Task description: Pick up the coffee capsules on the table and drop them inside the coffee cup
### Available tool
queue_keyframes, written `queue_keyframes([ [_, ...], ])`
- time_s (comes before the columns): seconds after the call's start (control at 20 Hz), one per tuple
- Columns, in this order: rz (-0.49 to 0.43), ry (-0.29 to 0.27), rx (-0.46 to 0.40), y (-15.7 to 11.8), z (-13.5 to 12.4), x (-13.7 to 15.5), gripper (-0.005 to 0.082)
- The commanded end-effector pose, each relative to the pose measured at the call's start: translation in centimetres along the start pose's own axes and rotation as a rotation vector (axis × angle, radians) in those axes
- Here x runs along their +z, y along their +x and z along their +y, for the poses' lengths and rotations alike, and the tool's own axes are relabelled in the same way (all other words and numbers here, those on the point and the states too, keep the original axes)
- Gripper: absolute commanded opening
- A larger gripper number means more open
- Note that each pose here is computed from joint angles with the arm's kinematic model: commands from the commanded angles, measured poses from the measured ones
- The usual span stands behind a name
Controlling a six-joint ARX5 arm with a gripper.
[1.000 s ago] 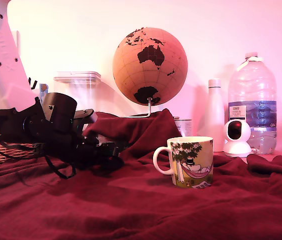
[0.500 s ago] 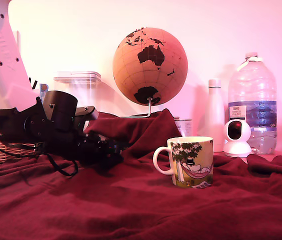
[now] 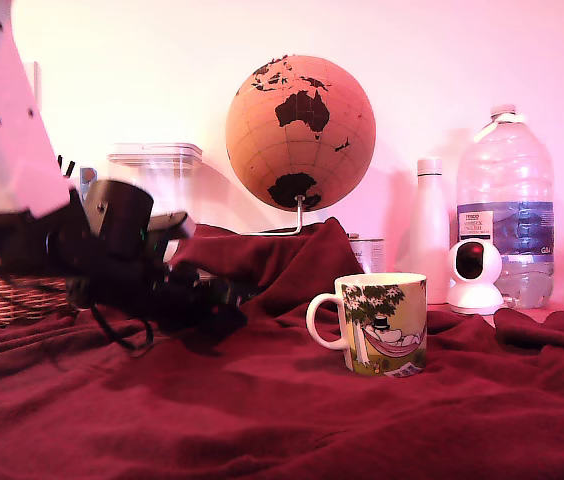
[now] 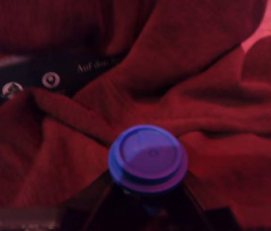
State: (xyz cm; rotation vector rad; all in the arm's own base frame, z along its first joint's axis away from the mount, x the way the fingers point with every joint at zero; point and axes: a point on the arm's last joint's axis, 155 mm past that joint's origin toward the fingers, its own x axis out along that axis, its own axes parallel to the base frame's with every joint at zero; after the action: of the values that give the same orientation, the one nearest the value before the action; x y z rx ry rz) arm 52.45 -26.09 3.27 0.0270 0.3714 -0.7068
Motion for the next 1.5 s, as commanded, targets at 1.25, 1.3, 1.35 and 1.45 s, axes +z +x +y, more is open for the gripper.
queue_keyframes([
  [1.25, -0.043, 0.072, -0.086, -5.6, -3.3, 10.1, 0.0145],
  [1.3, -0.045, 0.073, -0.085, -5.6, -3.3, 10.2, 0.0145],
  [1.35, -0.045, 0.073, -0.085, -5.7, -3.3, 10.3, 0.0145],
  [1.45, -0.045, 0.073, -0.085, -5.7, -3.3, 10.3, 0.0150],
])
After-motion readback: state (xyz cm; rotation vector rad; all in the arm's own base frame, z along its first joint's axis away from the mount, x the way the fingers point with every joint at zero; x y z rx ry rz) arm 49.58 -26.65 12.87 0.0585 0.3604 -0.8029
